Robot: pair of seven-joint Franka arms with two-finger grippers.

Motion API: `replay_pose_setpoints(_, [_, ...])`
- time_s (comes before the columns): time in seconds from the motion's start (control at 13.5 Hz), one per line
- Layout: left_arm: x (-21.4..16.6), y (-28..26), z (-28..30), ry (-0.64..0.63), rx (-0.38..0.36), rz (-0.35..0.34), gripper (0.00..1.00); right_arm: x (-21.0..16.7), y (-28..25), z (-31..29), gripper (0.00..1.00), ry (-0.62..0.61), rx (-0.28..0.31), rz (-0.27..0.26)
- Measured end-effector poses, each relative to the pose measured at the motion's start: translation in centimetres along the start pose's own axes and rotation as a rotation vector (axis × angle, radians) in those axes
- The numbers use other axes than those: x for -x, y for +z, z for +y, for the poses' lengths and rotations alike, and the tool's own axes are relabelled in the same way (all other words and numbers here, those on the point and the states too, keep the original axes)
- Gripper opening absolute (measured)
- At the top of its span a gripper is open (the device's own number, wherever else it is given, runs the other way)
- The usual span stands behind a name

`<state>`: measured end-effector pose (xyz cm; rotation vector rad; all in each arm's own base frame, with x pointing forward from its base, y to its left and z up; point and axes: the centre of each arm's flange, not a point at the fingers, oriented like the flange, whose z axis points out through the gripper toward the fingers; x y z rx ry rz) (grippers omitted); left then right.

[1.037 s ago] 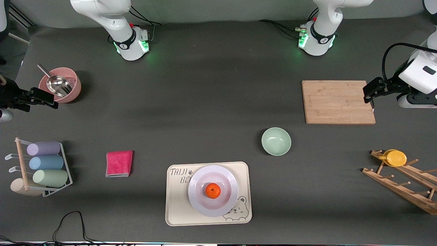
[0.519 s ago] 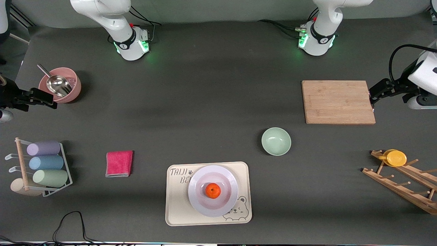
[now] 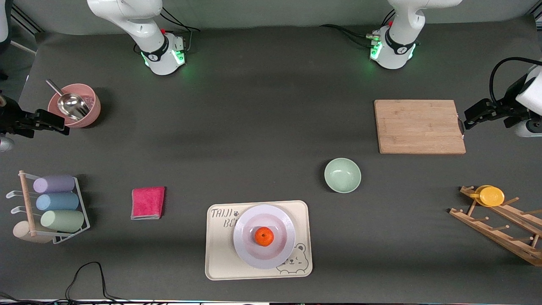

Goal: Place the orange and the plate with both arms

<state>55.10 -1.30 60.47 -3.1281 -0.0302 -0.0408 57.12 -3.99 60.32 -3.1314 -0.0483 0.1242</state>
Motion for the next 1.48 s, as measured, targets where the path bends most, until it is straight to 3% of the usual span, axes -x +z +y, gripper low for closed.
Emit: replay_pose_setpoints(1.48, [-0.1,0.2,-1.4,-0.026,0.021,-0.006,1.00,-0.2,0.0,0.2,1.00,0.008,0.002,0.018])
